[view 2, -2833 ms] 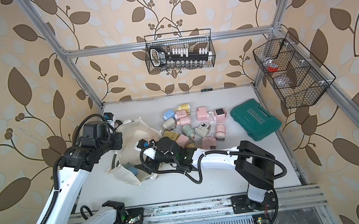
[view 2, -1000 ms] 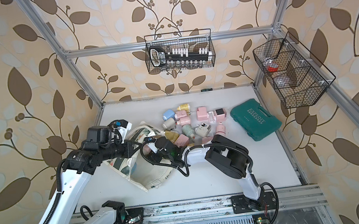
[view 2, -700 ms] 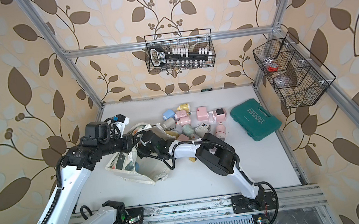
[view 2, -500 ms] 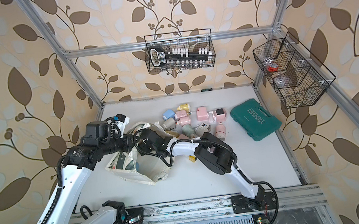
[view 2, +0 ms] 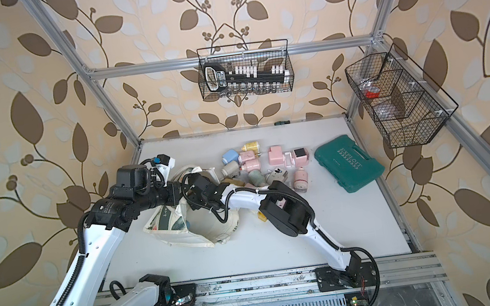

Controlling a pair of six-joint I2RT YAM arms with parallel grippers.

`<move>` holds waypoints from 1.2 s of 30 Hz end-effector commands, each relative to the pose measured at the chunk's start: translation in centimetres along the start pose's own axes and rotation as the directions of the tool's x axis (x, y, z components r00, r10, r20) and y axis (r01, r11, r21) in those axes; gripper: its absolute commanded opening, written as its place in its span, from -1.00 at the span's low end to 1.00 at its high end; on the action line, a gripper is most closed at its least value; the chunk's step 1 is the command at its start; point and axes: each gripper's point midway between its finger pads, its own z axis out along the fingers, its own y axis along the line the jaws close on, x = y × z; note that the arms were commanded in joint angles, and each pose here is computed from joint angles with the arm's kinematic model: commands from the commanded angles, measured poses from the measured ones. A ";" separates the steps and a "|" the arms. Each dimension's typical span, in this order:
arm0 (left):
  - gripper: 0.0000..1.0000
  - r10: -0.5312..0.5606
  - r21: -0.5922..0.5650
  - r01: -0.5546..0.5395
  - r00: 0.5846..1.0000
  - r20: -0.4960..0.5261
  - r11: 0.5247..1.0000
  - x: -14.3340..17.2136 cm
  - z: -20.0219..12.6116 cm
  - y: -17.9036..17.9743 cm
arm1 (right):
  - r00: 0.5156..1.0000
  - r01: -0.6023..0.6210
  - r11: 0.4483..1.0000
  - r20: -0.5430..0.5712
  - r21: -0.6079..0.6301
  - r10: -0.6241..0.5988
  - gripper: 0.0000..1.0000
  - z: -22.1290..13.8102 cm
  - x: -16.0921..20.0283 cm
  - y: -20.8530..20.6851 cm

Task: Take out the pencil sharpeners from the tote bags
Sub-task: Pick up the pencil sharpener from the canvas bag.

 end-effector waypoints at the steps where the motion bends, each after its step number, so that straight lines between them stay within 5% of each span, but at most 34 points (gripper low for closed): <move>1: -1.00 0.016 0.178 -0.004 0.998 -0.067 0.984 1.7 -0.7 -3.6 | 0.989 -0.006 0.996 -0.144 0.085 0.018 0.38 1.4 4.9 -1.4; 15: -1.00 0.009 0.092 -0.003 0.998 -0.061 0.996 2.0 -0.5 -2.1 | 0.999 -0.021 0.992 0.033 -0.123 0.026 -0.04 -6.8 0.9 2.8; 36: -1.00 0.019 -0.076 -0.023 0.999 -0.043 0.997 2.7 -0.2 1.2 | 0.993 0.005 0.955 0.114 -0.295 0.030 -0.07 -19.2 3.7 4.0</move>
